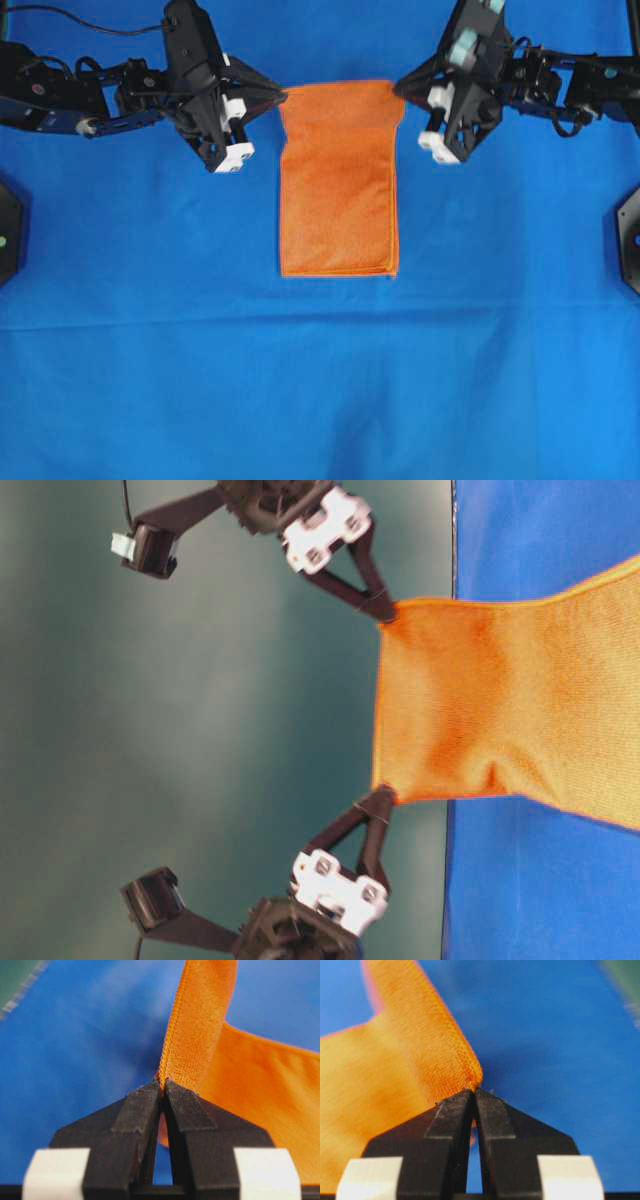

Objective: Fold a vertical towel.

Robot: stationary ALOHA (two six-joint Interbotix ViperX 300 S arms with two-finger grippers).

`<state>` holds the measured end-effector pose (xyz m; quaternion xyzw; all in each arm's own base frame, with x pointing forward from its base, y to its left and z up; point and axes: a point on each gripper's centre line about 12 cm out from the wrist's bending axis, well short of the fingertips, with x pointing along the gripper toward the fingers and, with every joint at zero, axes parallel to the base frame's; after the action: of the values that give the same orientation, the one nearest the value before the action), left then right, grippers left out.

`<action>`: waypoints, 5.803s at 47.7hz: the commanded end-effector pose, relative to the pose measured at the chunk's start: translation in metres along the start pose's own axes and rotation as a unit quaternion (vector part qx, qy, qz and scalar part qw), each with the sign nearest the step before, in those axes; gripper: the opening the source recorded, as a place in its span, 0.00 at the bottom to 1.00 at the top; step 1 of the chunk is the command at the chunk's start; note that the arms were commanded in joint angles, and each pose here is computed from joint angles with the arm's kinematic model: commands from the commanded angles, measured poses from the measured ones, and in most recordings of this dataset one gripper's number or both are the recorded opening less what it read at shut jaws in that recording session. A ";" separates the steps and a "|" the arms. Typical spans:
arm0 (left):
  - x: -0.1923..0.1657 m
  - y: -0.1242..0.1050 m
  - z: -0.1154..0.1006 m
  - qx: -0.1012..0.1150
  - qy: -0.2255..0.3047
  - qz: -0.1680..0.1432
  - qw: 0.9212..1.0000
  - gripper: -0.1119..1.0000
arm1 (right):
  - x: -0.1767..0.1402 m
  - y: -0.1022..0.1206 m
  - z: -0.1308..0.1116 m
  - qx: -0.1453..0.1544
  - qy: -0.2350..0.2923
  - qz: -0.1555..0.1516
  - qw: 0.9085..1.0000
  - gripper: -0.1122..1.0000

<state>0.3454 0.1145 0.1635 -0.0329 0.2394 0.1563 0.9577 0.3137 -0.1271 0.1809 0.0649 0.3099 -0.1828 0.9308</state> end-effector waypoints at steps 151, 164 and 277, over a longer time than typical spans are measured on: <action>-0.229 -0.058 -0.019 0.015 -0.181 -0.185 0.966 0.68 | -0.196 0.058 -0.034 -0.035 -0.222 0.164 0.961 0.65; -0.236 -0.051 -0.051 0.014 -0.179 -0.186 0.966 0.68 | -0.180 0.048 -0.067 -0.021 -0.228 0.152 0.962 0.65; -0.233 -0.050 -0.059 0.014 -0.170 -0.186 0.968 0.62 | -0.170 0.048 -0.081 -0.016 -0.221 0.155 0.963 0.65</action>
<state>0.1386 -0.0081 0.2160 -0.0356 0.0692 -0.0266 0.9966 0.1592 -0.0122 0.2139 0.0556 0.0896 -0.0412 0.9936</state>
